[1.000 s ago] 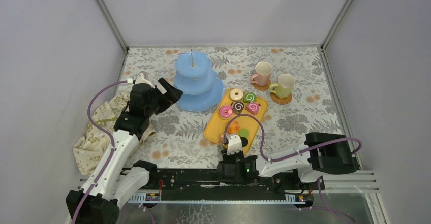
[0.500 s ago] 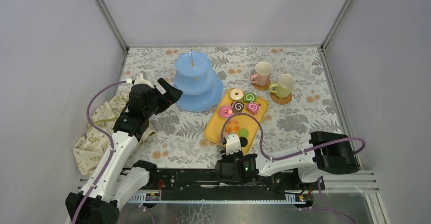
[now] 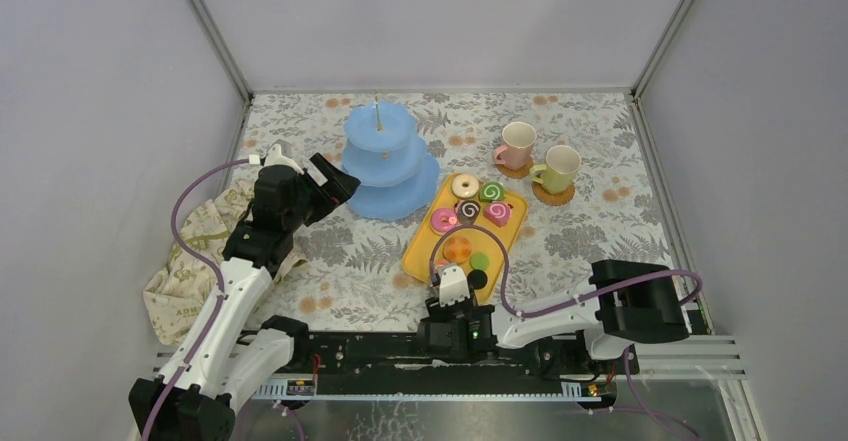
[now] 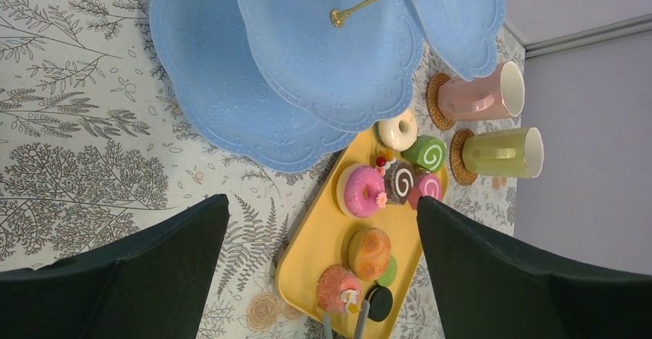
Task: Serve the afternoon tea
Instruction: Adjust the clamp on the tray.
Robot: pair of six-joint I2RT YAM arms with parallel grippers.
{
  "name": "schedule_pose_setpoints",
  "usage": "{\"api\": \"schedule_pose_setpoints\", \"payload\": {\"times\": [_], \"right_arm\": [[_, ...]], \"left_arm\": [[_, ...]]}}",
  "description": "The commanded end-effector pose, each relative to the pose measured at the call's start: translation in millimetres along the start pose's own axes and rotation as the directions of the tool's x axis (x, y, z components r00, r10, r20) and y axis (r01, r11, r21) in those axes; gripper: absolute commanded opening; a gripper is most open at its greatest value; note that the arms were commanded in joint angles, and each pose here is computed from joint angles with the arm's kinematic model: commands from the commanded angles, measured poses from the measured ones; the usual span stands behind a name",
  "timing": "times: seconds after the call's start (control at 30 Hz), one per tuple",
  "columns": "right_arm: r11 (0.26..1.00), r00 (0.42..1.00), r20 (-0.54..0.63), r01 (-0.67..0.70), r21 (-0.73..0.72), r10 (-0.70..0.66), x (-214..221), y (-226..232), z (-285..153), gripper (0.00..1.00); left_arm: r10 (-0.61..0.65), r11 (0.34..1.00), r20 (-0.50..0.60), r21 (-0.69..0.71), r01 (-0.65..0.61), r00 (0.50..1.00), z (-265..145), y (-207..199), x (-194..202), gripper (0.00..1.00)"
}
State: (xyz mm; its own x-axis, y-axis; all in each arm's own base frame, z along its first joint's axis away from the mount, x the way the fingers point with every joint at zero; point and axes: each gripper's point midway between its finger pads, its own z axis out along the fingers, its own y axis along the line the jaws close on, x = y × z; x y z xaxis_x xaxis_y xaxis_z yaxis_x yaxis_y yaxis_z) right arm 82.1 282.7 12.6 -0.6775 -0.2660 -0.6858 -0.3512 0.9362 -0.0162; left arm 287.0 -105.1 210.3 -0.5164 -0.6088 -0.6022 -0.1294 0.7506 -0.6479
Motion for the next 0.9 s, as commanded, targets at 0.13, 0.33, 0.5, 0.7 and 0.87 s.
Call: {"api": "schedule_pose_setpoints", "payload": {"times": [0.13, 0.33, 0.5, 0.7, 0.87], "right_arm": [[0.996, 1.0, -0.004, -0.006, 0.09, 0.006, 10.9, -10.0, 9.8, 0.62], [0.991, 1.0, 0.017, -0.022, 0.133, 0.019, 6.2, -22.4, 5.2, 0.51], [0.992, 1.0, 0.001, -0.017, 0.125, 0.017, 11.0, -23.1, 6.1, 0.44], [0.992, 1.0, 0.009, -0.004, 0.123, 0.002, 4.0, -24.8, -1.8, 0.37], [0.996, 1.0, 0.006, 0.005, 0.092, -0.005, -7.0, -21.2, -14.1, 0.34]], "left_arm": [[0.003, 0.999, 0.04, 0.048, -0.005, 0.999, 1.2, -11.0, -9.5, 1.0], [0.002, 0.999, 0.035, 0.046, -0.004, 0.999, 3.5, -10.1, -8.3, 1.0], [0.001, 0.999, 0.036, 0.046, -0.003, 0.999, 3.8, -9.1, -7.3, 1.0], [0.004, 0.998, 0.044, 0.054, -0.006, 0.999, 1.1, -11.6, -9.2, 1.0], [0.002, 0.998, 0.048, 0.057, -0.005, 0.999, 0.3, -12.4, -10.5, 1.0]]}}
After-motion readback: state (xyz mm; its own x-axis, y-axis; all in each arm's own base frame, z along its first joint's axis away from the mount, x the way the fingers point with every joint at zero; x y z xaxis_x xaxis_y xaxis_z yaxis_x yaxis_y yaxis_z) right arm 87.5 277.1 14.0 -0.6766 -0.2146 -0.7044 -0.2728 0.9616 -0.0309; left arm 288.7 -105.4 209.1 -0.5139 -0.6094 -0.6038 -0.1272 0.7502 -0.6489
